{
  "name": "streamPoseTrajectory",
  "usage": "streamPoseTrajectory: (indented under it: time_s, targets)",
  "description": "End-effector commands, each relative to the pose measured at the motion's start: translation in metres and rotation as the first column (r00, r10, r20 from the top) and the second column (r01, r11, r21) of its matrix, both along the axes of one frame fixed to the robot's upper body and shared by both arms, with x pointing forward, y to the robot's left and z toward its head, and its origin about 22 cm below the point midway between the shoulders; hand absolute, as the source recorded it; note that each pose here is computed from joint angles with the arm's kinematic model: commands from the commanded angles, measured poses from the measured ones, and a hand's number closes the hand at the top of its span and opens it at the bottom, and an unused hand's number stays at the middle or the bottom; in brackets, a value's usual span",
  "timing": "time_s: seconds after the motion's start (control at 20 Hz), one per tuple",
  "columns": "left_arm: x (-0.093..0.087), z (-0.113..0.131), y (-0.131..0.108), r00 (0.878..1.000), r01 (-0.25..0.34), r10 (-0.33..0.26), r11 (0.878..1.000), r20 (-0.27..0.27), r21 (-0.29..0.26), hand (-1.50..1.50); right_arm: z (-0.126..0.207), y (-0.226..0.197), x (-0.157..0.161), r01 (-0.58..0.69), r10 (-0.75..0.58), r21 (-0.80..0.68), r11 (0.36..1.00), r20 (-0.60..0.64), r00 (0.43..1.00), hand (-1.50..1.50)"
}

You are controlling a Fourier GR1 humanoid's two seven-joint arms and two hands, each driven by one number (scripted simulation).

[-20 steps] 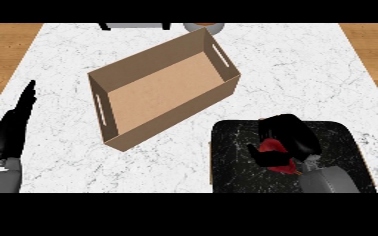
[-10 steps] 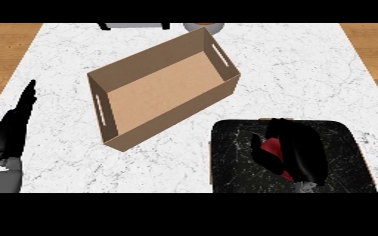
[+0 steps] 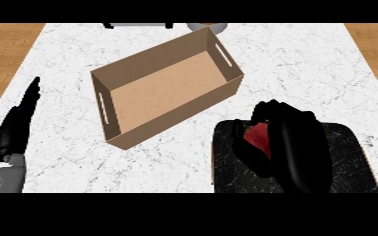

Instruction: Pick the pear from the tray and place it in the cardboard box

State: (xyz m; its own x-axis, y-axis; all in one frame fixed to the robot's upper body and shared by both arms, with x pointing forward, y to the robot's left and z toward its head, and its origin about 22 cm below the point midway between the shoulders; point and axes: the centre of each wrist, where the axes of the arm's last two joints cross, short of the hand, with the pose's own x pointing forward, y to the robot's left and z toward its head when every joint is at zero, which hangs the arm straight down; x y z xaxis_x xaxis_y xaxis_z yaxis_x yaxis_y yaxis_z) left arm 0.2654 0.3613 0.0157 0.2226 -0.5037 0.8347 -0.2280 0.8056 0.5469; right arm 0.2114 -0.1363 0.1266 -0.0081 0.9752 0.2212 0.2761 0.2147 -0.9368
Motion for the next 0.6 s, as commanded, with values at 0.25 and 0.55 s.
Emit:
streamPoseTrajectory:
  time_s: [0.25,0.55]
  targets:
    - [0.003,-0.003,0.003,1.000,0.019,-0.019,1.000,0.007,0.006,0.00,0.033,0.058,0.034,-0.122,0.118,0.191,0.974,0.030,0.993,1.50]
    - [0.004,-0.001,-0.011,0.999,0.033,-0.033,0.999,0.010,0.002,0.00,0.051,0.091,0.091,-0.088,0.077,0.298,0.951,0.049,0.996,1.50]
